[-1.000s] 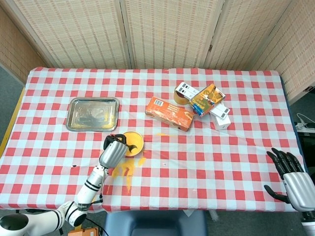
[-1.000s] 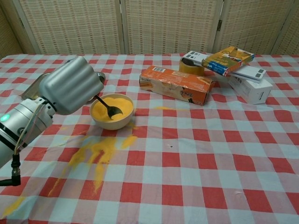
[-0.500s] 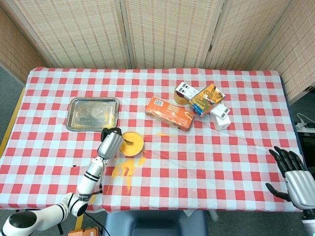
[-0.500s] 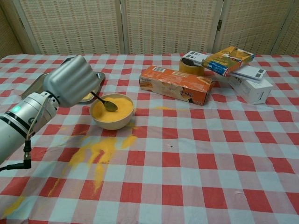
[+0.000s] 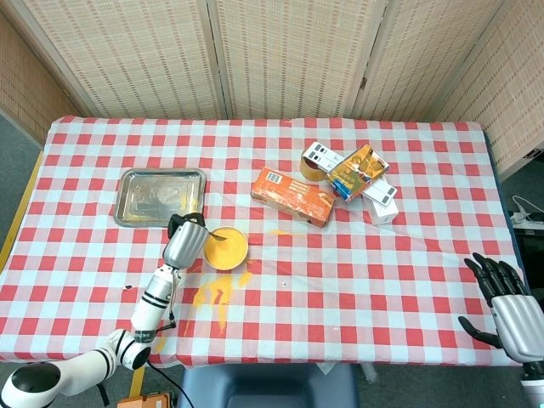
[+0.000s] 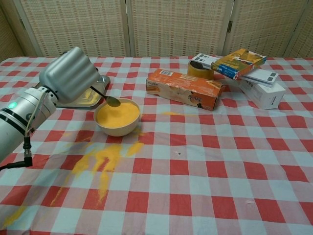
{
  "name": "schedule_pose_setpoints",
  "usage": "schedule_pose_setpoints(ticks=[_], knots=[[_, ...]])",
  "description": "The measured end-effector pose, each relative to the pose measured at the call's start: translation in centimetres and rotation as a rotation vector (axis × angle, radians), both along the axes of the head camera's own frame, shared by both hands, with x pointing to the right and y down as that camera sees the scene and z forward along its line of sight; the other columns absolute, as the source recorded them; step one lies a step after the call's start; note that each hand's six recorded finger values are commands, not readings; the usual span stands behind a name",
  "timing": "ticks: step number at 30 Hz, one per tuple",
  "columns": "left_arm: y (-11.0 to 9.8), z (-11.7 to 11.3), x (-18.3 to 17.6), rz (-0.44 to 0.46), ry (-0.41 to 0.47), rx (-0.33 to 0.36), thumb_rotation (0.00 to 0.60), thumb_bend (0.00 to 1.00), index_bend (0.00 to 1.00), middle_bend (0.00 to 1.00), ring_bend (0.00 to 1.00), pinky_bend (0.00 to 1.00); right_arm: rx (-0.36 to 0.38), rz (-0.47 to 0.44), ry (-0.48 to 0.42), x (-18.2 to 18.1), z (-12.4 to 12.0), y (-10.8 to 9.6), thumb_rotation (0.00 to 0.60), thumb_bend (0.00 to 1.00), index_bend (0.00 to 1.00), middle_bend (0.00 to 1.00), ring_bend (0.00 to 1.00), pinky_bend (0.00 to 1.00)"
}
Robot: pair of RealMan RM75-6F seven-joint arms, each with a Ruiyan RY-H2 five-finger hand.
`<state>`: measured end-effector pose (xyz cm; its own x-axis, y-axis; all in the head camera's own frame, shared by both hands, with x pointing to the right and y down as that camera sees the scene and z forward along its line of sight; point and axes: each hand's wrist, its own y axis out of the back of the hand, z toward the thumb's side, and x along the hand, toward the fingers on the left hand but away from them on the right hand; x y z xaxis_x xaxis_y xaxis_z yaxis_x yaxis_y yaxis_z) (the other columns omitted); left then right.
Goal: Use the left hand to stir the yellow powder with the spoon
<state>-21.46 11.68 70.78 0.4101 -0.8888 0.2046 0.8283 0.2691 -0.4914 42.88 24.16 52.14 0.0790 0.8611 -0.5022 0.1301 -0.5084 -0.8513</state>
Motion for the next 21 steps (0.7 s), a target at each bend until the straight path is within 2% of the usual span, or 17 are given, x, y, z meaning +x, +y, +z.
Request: schedule_pose_setpoints(ticks=[11,21], knots=[[0.2,-1.4,0.1,-0.019,0.026,0.012,0.6,0.49,0.92,1.0,1.0,1.0,0.006,-0.016,-0.015,-0.4,-0.4,0.3,0.6,0.15,0.0,0.0,0.0,0.0],[0.4,0.6,0.9,-0.014,-0.036,-0.007,0.6,0.49,0.92,1.0,1.0,1.0,0.018,-0.012,-0.022,-0.2,-0.9,0.4,0.6,0.15,0.0,0.0,0.0,0.0]])
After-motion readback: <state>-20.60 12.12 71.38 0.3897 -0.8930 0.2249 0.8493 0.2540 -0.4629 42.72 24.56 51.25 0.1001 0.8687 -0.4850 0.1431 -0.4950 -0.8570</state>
